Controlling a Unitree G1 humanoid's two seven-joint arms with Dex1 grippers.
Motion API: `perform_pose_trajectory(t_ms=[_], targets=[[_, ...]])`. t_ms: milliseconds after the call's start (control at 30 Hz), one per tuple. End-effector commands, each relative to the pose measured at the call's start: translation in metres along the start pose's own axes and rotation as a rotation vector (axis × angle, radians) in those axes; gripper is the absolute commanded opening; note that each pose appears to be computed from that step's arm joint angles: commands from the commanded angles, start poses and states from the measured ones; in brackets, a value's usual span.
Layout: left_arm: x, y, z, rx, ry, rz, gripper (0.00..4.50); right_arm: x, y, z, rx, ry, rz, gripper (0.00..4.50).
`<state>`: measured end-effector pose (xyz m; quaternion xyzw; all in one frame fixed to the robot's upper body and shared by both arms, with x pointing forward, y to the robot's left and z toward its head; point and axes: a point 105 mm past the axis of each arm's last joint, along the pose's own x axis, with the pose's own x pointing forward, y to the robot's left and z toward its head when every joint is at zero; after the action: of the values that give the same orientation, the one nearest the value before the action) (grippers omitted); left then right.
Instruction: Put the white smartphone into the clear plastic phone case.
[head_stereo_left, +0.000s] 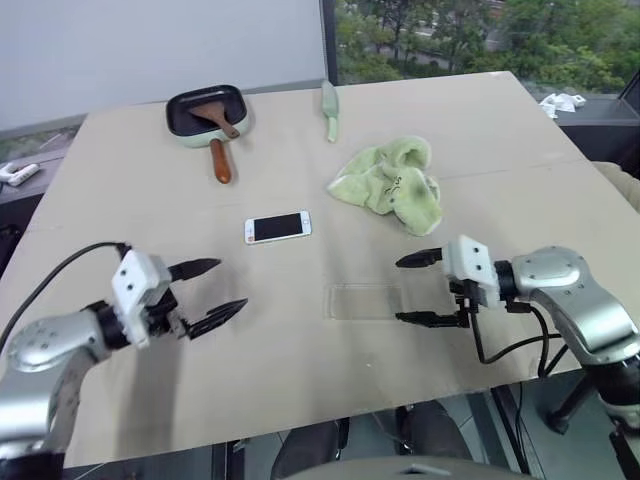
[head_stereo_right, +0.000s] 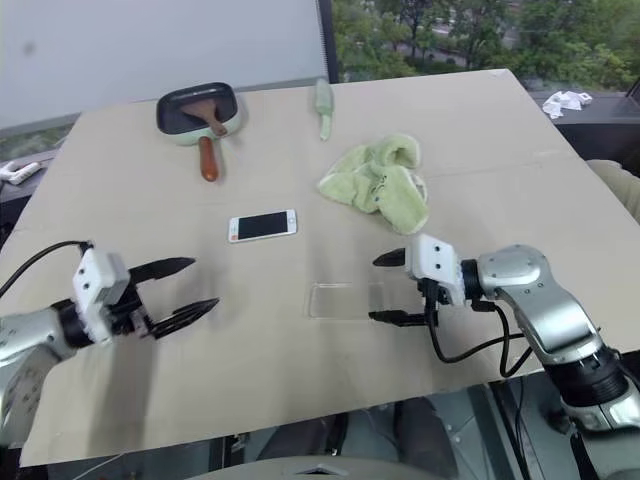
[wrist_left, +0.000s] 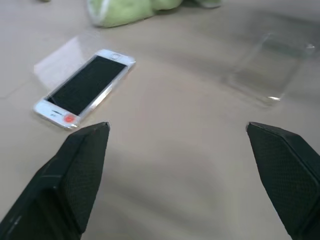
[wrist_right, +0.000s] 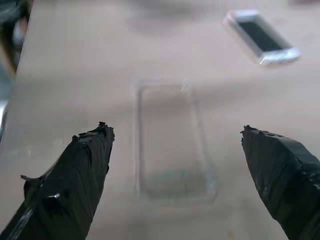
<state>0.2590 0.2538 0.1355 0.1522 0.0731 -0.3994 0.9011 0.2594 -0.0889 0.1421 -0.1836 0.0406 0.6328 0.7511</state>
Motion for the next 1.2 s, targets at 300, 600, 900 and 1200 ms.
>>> perform_pose_trajectory(t_ms=[300,600,900,1200], targets=[[0.080,0.073,-0.012,0.099,0.106,-0.101,4.50,-0.020,0.010,0.018,0.064,-0.084,-0.243,4.43],[0.106,0.082,-0.020,0.122,0.256,-0.110,4.50,-0.035,0.013,0.022,0.080,-0.086,-0.315,4.43],[0.102,0.085,-0.040,0.103,0.414,-0.094,4.50,-0.043,0.009,0.026,0.062,-0.093,-0.352,4.43],[0.097,0.078,-0.052,0.046,0.498,-0.148,3.28,-0.044,0.008,0.034,0.052,-0.104,-0.359,4.50]])
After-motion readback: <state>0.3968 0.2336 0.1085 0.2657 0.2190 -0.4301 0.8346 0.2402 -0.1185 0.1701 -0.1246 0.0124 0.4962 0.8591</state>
